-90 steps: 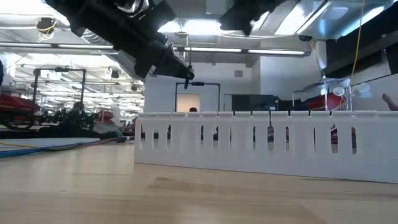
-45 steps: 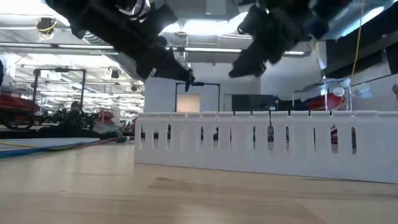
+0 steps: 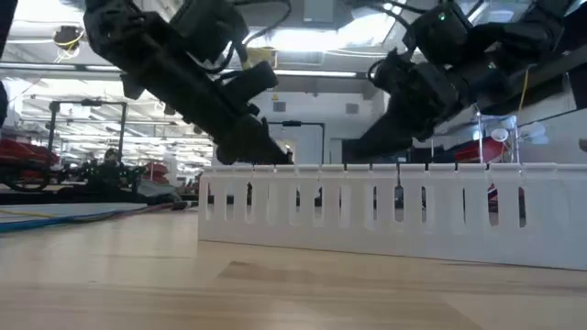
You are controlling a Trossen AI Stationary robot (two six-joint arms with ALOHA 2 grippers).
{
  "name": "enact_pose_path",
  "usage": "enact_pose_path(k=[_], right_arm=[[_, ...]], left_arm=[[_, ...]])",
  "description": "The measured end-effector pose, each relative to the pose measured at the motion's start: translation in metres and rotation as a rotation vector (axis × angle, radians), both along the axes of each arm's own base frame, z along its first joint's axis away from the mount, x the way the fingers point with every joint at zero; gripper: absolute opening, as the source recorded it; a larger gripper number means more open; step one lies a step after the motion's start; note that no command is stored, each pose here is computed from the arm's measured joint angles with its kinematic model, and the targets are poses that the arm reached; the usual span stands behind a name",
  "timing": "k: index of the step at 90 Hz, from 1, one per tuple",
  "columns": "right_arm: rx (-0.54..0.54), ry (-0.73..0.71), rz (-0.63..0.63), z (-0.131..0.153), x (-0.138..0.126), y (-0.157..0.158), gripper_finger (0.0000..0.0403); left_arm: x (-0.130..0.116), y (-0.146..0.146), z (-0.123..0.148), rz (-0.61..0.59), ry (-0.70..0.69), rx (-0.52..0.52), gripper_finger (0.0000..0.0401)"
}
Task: Ziptie cables
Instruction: Wrap the cables together using the top zip tie
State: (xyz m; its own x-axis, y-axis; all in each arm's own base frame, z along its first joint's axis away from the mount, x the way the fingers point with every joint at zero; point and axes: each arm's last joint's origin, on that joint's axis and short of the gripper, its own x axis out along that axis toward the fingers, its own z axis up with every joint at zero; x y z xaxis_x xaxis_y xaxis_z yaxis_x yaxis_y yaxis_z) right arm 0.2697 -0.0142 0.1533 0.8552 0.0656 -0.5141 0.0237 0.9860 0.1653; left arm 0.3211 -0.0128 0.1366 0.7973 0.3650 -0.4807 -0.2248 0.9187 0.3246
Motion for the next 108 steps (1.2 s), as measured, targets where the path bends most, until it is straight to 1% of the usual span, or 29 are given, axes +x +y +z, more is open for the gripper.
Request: enact_pose_path(k=[8,17,30,36,50,64,69,74,84,96,108], right_arm=[[-0.023,0.012,0.004,-0.002,0.0,0.0,0.0188],[-0.029,0.023,0.0,-0.005,0.001,-0.001,0.0188],[-0.027,0.053,-0.001,-0.013,0.002,-0.001,0.0188],[-0.026,0.07,-0.001,-0.016,0.002,-0.001,0.0188],[-0.025,0.077,-0.001,-0.018,0.002,-0.001,0.0188],[-0.022,0.076,0.0,-0.018,0.002,-0.001,0.0188],[-0.024,0.075,0.002,-0.018,0.002,-0.001,0.0188],[-0.032,0.075,0.005,-0.018,0.002,-0.001,0.0188],[-0.044,0.07,0.002,-0.017,0.003,-0.001,0.0188],[-0.048,0.072,0.003,-0.017,0.002,-0.001,0.0188],[-0.048,0.081,0.004,-0.018,0.002,-0.001,0.0188]], left_arm=[[0.001,0.005,-0.001,0.024,0.018,-0.069,0.0043],[0.006,0.01,0.008,0.057,0.054,-0.136,0.0077],[0.014,0.012,0.023,0.049,0.178,-0.175,0.0117],[0.015,0.012,0.027,0.051,0.233,-0.179,0.0129],[0.012,0.015,0.029,0.046,0.302,-0.21,0.0148],[0.006,0.013,0.059,0.094,0.337,-0.228,0.0156],[0.0,0.016,0.064,0.144,0.364,-0.226,0.0156],[-0.008,0.022,0.065,0.22,0.397,-0.229,0.0156],[-0.024,0.043,0.061,0.398,0.477,-0.289,0.0157],[-0.04,0.064,0.048,0.524,0.551,-0.325,0.0157],[-0.062,0.079,0.032,0.658,0.63,-0.373,0.0157]])
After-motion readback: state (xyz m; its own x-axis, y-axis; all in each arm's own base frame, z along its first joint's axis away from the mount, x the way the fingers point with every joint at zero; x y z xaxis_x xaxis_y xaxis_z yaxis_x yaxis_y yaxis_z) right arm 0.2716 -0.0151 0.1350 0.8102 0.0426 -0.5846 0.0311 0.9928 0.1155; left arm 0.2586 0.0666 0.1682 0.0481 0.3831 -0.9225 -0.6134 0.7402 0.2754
